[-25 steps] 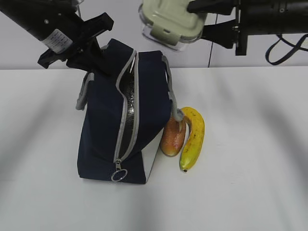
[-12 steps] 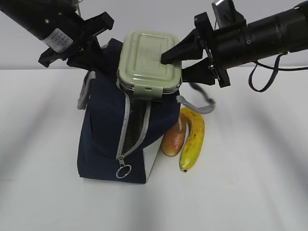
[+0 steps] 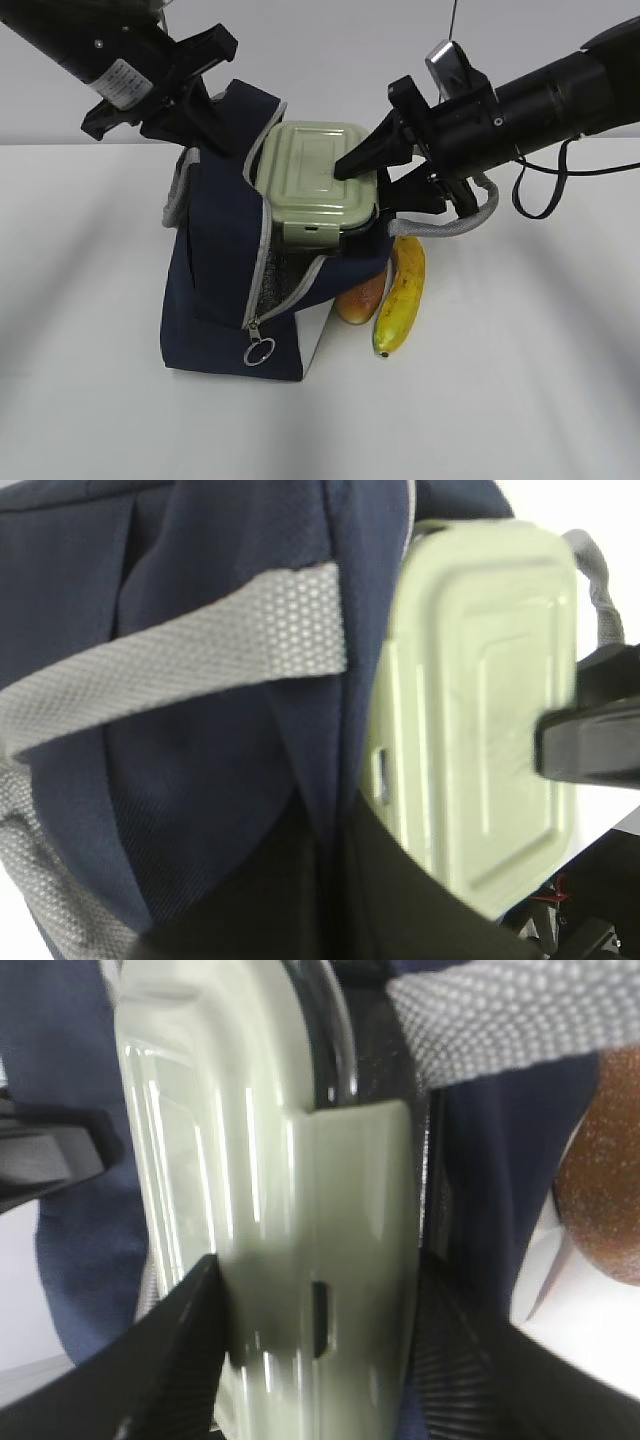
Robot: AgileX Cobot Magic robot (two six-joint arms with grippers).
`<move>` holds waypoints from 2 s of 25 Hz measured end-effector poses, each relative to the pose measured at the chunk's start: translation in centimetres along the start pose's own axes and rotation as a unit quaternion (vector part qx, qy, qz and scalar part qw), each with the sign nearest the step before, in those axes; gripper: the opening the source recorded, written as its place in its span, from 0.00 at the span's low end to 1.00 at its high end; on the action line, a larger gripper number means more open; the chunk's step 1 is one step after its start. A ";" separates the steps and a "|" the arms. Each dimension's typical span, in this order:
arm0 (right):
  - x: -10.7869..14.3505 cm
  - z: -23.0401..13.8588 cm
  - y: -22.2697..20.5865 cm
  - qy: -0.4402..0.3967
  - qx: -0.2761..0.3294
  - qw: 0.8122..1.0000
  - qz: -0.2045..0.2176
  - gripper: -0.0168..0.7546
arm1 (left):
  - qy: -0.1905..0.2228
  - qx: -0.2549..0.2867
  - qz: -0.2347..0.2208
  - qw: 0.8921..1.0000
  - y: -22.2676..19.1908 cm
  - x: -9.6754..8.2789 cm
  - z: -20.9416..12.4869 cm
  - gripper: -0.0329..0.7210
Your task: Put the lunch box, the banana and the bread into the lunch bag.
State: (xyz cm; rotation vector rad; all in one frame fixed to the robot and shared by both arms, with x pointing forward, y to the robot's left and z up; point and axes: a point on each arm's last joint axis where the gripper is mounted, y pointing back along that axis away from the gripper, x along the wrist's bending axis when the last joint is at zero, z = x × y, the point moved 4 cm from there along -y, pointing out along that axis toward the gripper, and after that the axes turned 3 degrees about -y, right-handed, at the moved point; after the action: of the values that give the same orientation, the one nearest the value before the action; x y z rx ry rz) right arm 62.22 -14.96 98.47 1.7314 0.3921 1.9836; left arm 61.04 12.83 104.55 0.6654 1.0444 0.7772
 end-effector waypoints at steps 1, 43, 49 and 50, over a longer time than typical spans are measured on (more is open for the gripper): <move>-0.1 -0.1 -0.4 -0.001 0.005 1.000 -0.001 0.53 | 0.000 0.000 0.000 1.000 0.0 0.0 0.0 0.04; -4.5 2.3 -9.7 -0.080 0.016 0.997 0.015 0.53 | -0.026 0.009 0.045 0.999 0.0 1.2 -0.2 0.04; -5.0 2.1 -10.0 -0.080 0.023 0.997 0.000 0.53 | -0.026 0.009 0.045 0.999 0.0 1.2 -0.2 0.04; -5.0 2.0 -10.2 -0.078 0.025 0.997 -0.004 0.53 | -0.026 0.009 0.045 0.999 0.0 1.2 -0.2 0.04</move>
State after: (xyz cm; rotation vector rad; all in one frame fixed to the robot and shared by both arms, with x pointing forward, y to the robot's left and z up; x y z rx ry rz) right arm 66.31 -9.16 89.42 1.8972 0.3955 1.8325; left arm 61.21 13.86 103.92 0.7488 0.9799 0.8257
